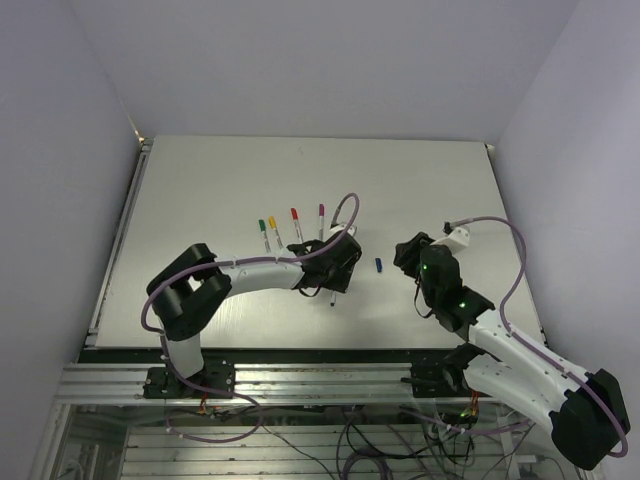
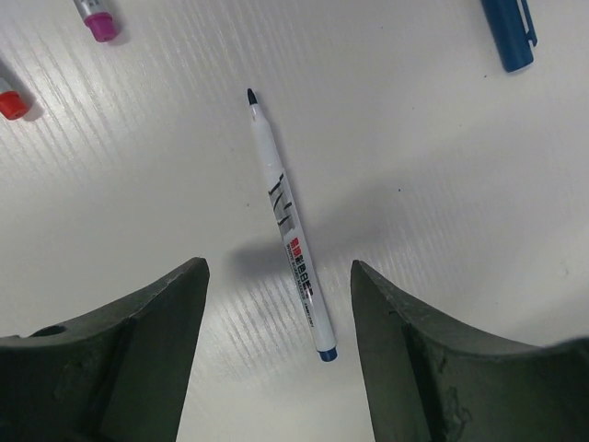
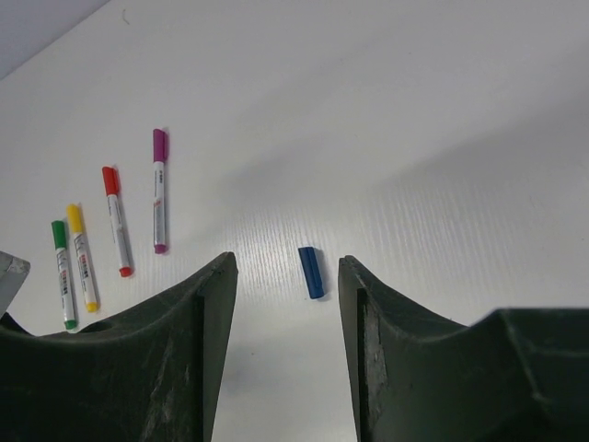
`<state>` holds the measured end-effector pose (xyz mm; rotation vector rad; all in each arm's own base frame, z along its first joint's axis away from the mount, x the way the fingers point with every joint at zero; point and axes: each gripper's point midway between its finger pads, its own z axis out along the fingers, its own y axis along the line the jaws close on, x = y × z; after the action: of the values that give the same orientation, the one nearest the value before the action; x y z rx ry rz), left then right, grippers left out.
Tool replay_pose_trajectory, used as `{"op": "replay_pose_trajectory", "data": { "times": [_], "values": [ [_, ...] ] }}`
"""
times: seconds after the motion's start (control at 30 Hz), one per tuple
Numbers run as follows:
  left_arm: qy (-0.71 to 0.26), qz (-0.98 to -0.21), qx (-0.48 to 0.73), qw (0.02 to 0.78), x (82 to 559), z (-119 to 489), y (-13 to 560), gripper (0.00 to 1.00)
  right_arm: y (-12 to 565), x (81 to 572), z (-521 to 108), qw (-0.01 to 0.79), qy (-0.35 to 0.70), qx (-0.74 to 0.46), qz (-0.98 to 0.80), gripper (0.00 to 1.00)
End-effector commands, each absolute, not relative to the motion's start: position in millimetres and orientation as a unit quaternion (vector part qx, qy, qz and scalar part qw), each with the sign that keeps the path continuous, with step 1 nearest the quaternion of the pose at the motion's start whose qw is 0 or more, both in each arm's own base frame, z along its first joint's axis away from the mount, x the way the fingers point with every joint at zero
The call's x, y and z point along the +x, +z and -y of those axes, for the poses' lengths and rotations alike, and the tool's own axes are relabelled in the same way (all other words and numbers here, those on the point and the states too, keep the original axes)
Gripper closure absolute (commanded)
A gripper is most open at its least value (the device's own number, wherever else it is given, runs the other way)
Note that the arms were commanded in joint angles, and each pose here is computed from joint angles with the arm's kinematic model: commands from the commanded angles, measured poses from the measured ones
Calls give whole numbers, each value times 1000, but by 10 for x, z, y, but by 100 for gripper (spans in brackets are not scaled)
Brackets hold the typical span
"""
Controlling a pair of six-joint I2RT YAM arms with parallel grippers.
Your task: Insert the pens into the pen caps
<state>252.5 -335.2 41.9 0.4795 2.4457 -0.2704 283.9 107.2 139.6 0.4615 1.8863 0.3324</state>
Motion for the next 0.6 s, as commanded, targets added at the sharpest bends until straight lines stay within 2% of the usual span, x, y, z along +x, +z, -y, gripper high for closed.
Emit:
{"op": "replay_pose_trajectory", "data": {
  "times": [0.0,0.47,0.57],
  "values": [
    [-104,-928,191,303,2494,3422,416,27,1419,2843,-1071,559,151,201,-790,53],
    [-62,-936,205,278,2479,3347,163,35,1381,2821,-1090,557,159,198,-791,55],
    [-41,-939,213,266,2462,3277,89,42,1386,2818,-1090,557,161,200,-790,55]
  ]
}}
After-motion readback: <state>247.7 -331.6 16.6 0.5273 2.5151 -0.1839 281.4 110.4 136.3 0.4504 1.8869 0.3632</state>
